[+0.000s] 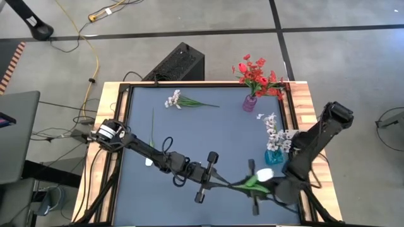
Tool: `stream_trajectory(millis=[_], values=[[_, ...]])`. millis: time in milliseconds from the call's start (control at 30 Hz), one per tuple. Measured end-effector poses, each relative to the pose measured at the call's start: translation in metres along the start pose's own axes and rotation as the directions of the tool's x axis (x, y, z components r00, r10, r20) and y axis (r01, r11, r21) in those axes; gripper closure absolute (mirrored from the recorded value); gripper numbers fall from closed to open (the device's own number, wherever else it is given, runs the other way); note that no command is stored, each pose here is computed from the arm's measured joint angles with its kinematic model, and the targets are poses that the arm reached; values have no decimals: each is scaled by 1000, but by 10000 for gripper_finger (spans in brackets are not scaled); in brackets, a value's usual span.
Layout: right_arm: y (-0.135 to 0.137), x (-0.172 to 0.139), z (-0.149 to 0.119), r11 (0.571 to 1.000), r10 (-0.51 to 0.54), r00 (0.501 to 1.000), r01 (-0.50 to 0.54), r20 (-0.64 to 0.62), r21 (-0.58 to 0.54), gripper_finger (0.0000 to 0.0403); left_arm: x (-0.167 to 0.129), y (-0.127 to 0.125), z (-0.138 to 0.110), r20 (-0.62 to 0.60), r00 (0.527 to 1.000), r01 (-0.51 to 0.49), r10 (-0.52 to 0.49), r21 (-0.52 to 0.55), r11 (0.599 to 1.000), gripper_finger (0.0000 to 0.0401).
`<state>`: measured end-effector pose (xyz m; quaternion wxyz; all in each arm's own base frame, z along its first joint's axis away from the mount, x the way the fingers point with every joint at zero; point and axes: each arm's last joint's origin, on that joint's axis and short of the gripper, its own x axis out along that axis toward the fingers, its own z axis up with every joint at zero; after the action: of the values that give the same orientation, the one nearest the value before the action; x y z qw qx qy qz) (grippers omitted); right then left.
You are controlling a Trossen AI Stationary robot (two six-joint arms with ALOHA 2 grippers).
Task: Sort flowers into vase by color
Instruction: Put the right white tulip into the blue vase
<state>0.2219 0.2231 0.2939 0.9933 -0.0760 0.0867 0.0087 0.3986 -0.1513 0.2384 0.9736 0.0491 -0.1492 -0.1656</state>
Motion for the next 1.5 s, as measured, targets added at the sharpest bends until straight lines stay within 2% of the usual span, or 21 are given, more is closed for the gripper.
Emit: stream_trajectory(millis=[167, 367, 667, 900, 1233, 1500], values=[[12, -34, -6, 999, -2, 998, 5, -57, 53, 373, -2, 1, 1, -92, 996, 5, -2, 35, 999, 349], [13, -75, -16, 992, 39, 988, -20, -150, 126, 371, -4, 4, 9, -170, 984, -32, 47, 88, 996, 345], [-26, -118, -19, 966, 45, 964, 25, -262, 258, 372, -5, 9, 11, -174, 981, -64, 81, 106, 992, 344], [-61, -144, -9, 936, 174, 937, -62, -303, 346, 372, -5, 10, 11, -177, 976, -103, 124, 121, 987, 344], [-96, -174, -9, 925, 270, 912, -155, -309, 348, 372, -5, 13, 9, -201, 970, -115, 136, 111, 987, 344], [-120, -177, -18, 962, 179, 889, -68, -421, 266, 372, -5, 17, 8, -204, 969, -124, 143, 103, 987, 344]])
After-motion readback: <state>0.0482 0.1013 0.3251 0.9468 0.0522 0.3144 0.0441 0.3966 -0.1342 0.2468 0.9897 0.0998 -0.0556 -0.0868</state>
